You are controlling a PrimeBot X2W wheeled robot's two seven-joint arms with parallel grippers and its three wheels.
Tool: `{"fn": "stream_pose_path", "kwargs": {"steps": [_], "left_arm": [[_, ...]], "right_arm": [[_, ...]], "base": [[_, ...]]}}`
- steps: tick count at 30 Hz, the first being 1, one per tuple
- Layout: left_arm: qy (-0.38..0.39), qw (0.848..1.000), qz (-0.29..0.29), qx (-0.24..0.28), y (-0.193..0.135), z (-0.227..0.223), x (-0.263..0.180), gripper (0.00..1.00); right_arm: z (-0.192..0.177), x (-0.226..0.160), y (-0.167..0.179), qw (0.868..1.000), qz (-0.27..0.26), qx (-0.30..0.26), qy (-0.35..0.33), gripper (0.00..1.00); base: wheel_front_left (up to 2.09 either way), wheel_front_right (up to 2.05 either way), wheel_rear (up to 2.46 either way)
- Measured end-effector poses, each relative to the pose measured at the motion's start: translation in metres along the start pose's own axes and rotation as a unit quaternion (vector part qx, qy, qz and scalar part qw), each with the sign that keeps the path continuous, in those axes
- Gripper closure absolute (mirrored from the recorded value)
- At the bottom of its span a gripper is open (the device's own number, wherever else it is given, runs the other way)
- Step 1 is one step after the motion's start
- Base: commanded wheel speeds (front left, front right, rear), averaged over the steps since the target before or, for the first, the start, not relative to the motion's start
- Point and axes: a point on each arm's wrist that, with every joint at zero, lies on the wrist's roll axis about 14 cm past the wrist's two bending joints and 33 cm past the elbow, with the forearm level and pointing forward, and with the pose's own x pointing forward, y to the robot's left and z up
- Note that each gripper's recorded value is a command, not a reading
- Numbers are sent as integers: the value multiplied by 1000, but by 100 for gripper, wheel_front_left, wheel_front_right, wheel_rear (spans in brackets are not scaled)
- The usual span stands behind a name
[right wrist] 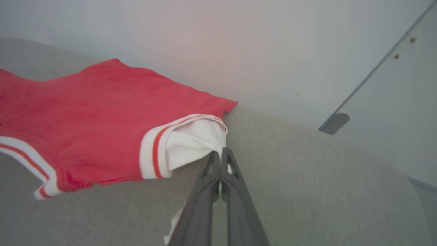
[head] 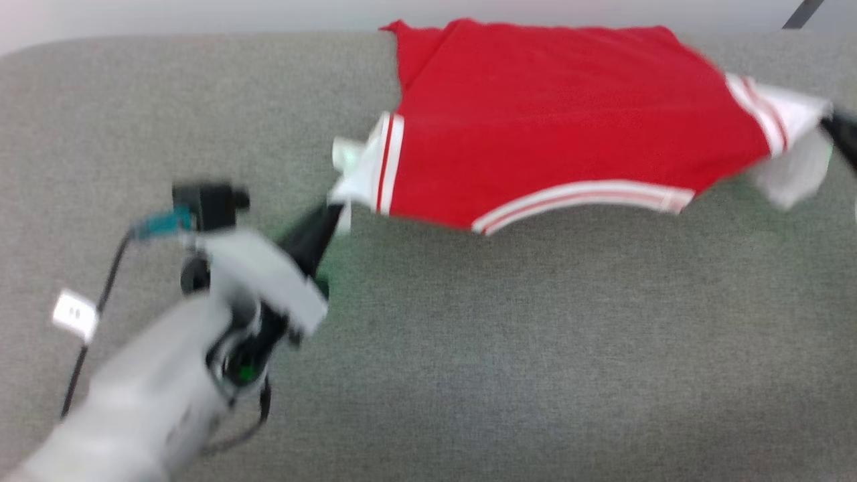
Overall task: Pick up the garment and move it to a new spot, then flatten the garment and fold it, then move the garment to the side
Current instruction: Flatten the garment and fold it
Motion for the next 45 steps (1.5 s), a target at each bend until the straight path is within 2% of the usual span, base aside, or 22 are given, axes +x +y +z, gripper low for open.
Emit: {"fn": "stream_pose_path", "kwargs": {"steps": [5,13,22,28,35,38,45], "left_arm": [[39,999,-1,-21,0,-36,-47,100],[109,994,-4,-9,-7,-79,-120,100],[165,986,23,4,-12,-97,-165,100],[173,985,25,9,-20,-100,-165,100],[225,973,32,29,-16,-135,-164,100],[241,969,36,40,-11,-149,-162,100],[244,967,47,50,0,-164,-154,100]], "right_arm": [[-42,-43,14,996,29,35,71,100],[-92,-113,33,984,61,49,159,100],[-129,-164,43,967,77,70,234,100],[-134,-166,52,966,87,69,235,100],[-177,-159,91,945,126,56,297,100],[-194,-151,95,940,123,42,315,100],[-211,-136,99,941,109,32,318,100]], "base": [[0,0,0],[0,0,0],[0,0,0],[0,0,0],[0,0,0],[0,0,0],[0,0,0]]}}
